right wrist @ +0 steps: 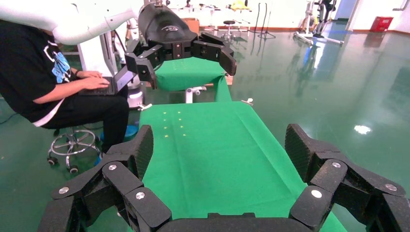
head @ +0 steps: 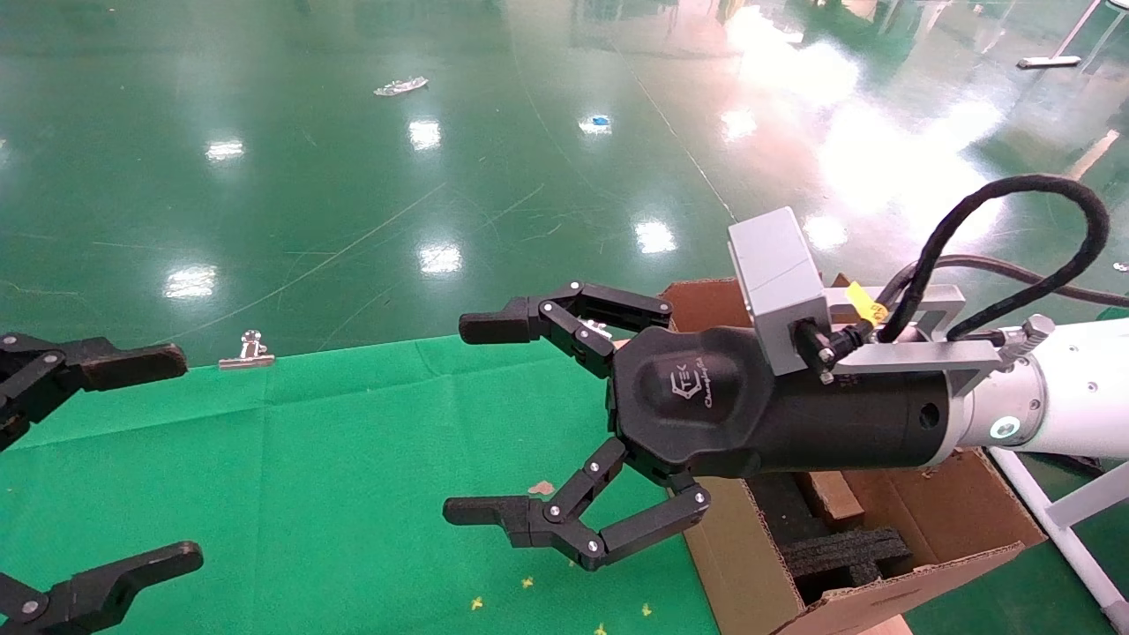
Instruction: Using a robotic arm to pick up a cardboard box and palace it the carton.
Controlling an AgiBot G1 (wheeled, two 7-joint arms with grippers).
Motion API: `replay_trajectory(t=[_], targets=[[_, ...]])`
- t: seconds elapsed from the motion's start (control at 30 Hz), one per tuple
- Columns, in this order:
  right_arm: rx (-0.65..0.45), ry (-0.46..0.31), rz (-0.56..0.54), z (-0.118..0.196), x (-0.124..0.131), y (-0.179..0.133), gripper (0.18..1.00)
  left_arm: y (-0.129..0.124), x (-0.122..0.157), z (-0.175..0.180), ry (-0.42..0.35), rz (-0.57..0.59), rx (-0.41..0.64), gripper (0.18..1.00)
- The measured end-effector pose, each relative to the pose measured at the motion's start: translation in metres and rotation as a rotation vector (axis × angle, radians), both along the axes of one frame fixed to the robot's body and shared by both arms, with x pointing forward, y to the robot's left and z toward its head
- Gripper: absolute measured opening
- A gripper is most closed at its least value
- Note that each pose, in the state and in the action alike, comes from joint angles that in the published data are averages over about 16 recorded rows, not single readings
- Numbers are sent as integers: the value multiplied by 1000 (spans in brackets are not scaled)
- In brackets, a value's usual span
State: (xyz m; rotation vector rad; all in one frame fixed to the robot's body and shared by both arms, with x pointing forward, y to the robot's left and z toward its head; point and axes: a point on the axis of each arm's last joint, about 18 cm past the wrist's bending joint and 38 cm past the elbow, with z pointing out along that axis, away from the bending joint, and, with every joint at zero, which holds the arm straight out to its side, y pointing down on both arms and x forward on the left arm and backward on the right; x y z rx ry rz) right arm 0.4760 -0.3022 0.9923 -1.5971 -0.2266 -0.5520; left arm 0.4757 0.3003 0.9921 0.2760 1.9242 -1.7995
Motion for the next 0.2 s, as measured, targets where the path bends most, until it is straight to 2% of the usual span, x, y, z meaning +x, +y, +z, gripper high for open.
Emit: replay_trajectory(t=[0.2], targets=[[0,0,0,0,0,0,1000,0,0,0,0,0,0,1001]])
